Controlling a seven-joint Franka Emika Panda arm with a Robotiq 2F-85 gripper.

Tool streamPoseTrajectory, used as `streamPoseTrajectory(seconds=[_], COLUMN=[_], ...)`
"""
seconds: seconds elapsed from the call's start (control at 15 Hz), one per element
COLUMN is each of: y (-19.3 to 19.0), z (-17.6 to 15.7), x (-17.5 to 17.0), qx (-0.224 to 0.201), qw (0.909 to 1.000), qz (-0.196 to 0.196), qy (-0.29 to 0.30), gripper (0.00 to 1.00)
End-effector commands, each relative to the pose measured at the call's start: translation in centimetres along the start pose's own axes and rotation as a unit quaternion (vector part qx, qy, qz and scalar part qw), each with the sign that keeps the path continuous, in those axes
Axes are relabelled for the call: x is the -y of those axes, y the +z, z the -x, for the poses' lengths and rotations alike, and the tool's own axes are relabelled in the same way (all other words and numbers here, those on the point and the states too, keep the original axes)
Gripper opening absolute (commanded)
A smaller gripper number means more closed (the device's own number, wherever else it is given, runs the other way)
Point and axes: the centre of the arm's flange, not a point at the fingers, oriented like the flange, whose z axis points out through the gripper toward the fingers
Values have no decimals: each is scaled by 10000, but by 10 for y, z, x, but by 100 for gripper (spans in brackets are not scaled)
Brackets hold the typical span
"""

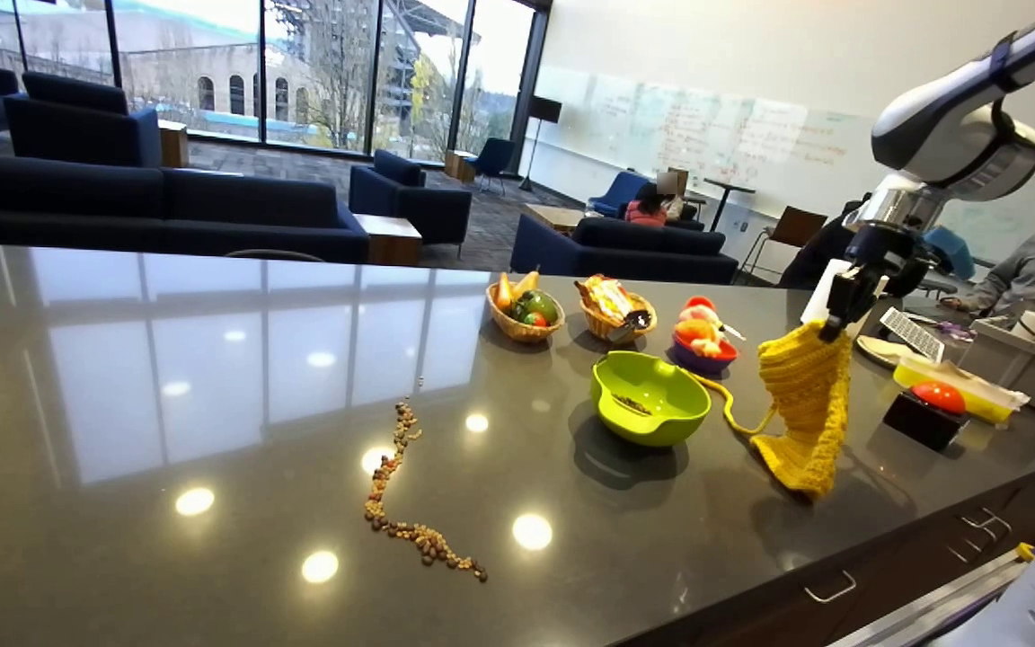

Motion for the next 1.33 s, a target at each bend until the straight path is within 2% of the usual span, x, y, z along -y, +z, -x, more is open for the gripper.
streamPoseTrajectory(seconds=[0.0, 0.13, 0.4, 0.47, 0.6, 1.0, 1.13, 1.2, 1.27], y=[1, 2, -3, -4, -7, -17, -13, -10, -5], z=[-13, -20, -31, -32, -35, -37, -36, -36, -36], x=[-28, -37, -46, -46, -47, -51, -46, -41, -33], qx=[-258, -467, -824, -878, -959, -1160, -1052, -970, -863], qw=[9987, 9962, 9862, 9839, 9787, 9501, 9456, 9464, 9489], qz=[-18, 165, 816, 914, 1124, 2024, 2125, 2104, 2021], qy=[449, 715, 1185, 1263, 1426, 2072, 2228, 2250, 2264], gripper=[1, 1, 1, 31, 36, 77, 89, 97, 99])
